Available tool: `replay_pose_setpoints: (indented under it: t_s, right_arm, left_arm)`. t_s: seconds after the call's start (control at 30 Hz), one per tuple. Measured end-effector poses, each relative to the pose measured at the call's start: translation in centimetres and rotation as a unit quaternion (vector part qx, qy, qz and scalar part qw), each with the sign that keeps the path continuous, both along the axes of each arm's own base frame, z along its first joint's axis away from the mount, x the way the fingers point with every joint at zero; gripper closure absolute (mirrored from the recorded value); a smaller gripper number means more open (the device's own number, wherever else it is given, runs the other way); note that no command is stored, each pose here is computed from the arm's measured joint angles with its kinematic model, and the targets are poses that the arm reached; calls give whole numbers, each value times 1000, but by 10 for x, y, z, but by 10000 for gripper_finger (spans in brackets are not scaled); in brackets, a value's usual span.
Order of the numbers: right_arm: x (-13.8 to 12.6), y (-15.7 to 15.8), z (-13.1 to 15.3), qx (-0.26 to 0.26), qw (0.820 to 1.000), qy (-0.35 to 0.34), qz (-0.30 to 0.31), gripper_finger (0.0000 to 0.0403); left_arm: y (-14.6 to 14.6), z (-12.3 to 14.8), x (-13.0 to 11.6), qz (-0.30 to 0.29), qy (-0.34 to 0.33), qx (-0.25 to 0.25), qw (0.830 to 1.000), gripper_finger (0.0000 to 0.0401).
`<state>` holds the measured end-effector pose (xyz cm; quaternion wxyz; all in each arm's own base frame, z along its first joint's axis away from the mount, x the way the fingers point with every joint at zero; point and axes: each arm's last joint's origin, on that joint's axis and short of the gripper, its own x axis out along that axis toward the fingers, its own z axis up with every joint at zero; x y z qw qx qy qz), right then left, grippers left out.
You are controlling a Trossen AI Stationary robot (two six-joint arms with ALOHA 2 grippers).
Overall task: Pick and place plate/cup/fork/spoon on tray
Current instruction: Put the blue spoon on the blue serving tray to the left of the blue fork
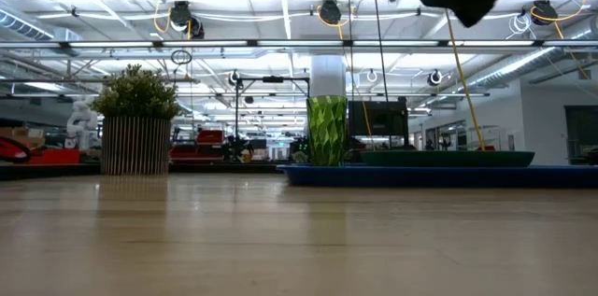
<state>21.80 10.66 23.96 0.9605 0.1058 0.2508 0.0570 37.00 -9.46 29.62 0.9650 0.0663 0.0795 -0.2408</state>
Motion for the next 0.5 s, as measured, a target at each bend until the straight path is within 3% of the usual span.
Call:
replay_pose_setpoints:
  t_s: [0.17, 0.3, 0.5]
  right_arm:
    - [-23, -1, 8, -38, 998, 4, -43, 173]
    - [-34, -6, 17, -49, 997, -12, -57, 173]
    - [-47, -15, 24, -94, 994, -11, -50, 173]
  left_arm:
    - [12, 7, -6, 152, 24, -8, 988, 385]
    - [20, 5, -6, 247, 38, -20, 968, 387]
    - [37, 3, -5, 363, 51, -94, 926, 387]
